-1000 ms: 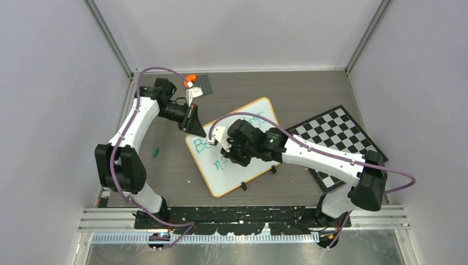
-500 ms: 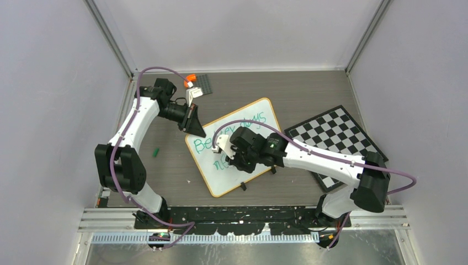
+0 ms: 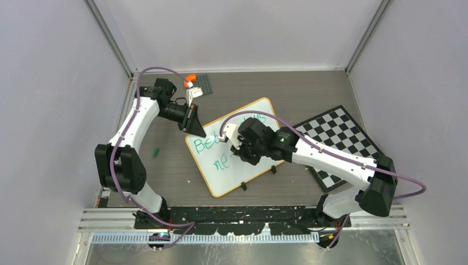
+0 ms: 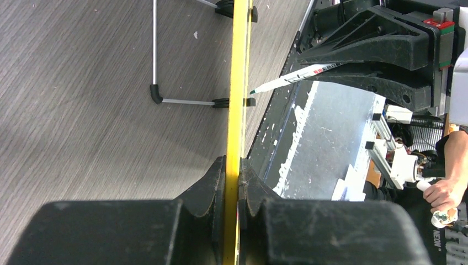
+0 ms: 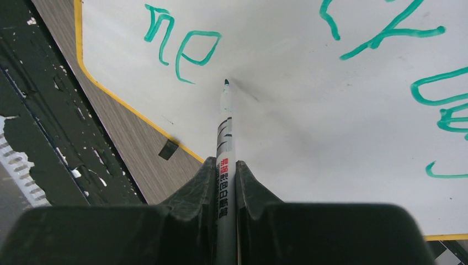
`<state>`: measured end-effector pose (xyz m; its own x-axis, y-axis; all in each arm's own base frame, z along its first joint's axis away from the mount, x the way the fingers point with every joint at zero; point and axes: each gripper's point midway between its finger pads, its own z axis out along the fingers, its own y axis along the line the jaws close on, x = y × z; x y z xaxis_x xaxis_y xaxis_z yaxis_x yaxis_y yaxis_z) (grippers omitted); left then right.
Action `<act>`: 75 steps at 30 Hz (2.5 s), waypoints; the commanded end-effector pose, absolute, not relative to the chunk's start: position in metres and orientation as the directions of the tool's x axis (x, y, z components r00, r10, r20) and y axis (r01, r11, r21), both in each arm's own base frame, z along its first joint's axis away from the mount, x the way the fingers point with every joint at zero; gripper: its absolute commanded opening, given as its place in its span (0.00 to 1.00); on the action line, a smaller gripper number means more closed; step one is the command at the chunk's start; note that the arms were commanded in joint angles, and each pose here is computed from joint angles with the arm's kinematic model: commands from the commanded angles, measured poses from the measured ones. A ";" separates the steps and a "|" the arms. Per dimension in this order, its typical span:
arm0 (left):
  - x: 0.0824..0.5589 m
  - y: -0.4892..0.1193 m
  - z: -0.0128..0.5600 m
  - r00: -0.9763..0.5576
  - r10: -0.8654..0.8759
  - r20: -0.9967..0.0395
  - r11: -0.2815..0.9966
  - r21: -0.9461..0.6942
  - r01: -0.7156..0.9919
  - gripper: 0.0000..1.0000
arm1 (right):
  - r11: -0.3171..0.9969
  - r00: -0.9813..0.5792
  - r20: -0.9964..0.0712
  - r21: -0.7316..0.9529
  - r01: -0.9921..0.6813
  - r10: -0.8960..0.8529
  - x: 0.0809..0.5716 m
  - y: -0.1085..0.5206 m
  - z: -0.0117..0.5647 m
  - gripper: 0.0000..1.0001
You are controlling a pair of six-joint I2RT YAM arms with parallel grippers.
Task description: Write a sentence on the whiteboard
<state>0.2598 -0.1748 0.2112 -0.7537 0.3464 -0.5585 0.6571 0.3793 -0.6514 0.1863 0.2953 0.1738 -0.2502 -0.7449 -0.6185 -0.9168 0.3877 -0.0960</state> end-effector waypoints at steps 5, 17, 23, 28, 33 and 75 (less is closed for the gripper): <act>0.267 -0.171 0.209 -0.755 0.347 -0.556 0.422 -0.626 0.655 0.00 | 0.449 -0.256 -0.662 -0.137 -0.883 -0.705 0.206 0.304 0.192 0.00; 0.266 -0.171 0.208 -0.754 0.347 -0.558 0.420 -0.626 0.657 0.00 | 0.439 -0.254 -0.679 -0.111 -0.892 -0.689 0.206 0.316 0.196 0.00; 0.265 -0.171 0.208 -0.753 0.350 -0.557 0.419 -0.626 0.658 0.00 | 0.401 -0.267 -0.645 -0.067 -0.913 -0.716 0.195 0.316 0.175 0.00; 0.266 -0.171 0.208 -0.752 0.350 -0.558 0.420 -0.625 0.659 0.00 | 0.391 -0.275 -0.622 -0.054 -0.919 -0.733 0.189 0.312 0.163 0.00; 0.265 -0.171 0.207 -0.754 0.352 -0.555 0.421 -0.625 0.657 0.00 | 0.387 -0.277 -0.611 -0.052 -0.921 -0.741 0.184 0.304 0.157 0.00; 0.268 -0.172 0.209 -0.756 0.348 -0.555 0.422 -0.627 0.655 0.00 | 0.443 -0.290 -0.626 -0.098 -0.891 -0.723 0.200 0.281 0.176 0.00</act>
